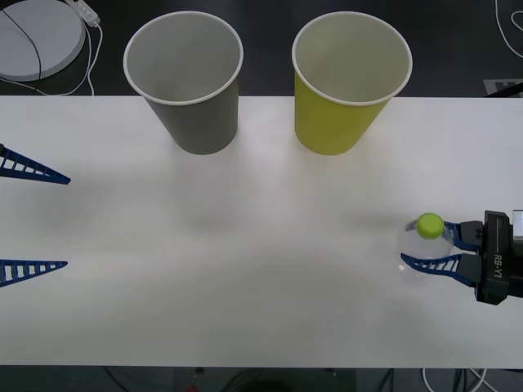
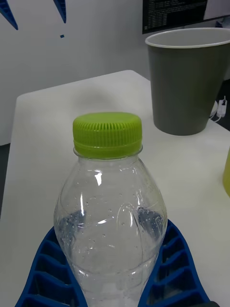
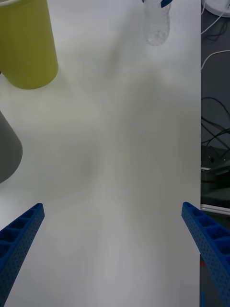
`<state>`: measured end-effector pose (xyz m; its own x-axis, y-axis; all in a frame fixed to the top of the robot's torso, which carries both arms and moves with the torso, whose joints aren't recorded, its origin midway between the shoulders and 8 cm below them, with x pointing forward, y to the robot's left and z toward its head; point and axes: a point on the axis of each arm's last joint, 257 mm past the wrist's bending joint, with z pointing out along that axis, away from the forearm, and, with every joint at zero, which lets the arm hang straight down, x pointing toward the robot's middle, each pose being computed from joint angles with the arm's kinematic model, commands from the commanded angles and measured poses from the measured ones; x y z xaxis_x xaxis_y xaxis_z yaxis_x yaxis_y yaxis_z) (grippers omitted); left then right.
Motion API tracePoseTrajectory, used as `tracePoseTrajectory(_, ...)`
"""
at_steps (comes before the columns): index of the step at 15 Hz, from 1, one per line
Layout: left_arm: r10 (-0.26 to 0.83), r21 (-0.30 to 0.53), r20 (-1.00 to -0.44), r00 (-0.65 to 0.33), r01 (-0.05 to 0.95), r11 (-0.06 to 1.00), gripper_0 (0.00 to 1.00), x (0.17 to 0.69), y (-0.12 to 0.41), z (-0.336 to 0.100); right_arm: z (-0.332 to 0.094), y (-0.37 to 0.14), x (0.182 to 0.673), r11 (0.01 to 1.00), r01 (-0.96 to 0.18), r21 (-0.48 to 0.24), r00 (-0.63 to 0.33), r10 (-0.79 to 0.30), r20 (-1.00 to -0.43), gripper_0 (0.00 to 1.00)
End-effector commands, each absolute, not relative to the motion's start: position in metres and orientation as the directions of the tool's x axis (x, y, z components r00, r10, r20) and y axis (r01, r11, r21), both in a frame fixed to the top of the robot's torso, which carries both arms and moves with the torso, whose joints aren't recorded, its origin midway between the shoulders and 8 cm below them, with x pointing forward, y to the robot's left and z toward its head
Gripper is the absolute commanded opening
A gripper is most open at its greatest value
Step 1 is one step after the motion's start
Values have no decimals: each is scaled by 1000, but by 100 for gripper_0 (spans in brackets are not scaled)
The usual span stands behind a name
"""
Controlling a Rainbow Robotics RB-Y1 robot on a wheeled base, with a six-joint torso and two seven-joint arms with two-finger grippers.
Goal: Put the can into the green bin and the plastic bottle into the gray bin
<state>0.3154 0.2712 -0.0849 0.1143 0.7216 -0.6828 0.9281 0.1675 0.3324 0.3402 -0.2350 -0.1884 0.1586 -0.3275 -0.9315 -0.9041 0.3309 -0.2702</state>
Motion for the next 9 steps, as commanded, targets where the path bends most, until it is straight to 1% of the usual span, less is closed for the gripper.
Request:
tracePoseTrajectory(1, 722, 332, -683, 114, 928, 168, 100, 315, 271, -85, -171, -237, 336, 357, -902, -243, 123, -327, -937, 0)
tracePoseTrajectory(3, 722, 332, -683, 114, 928, 168, 100, 315, 271, -85, -158, -241, 334, 373, -898, -232, 104, -333, -937, 0)
tracePoseTrajectory(6, 722, 332, -683, 114, 928, 168, 100, 315, 271, -85, -139, -248, 334, 418, -878, -234, 73, -367, -927, 0)
tracePoseTrajectory(9, 722, 332, -683, 114, 928, 168, 100, 315, 271, -85, -120, -247, 334, 467, -858, -216, 28, -376, -926, 0)
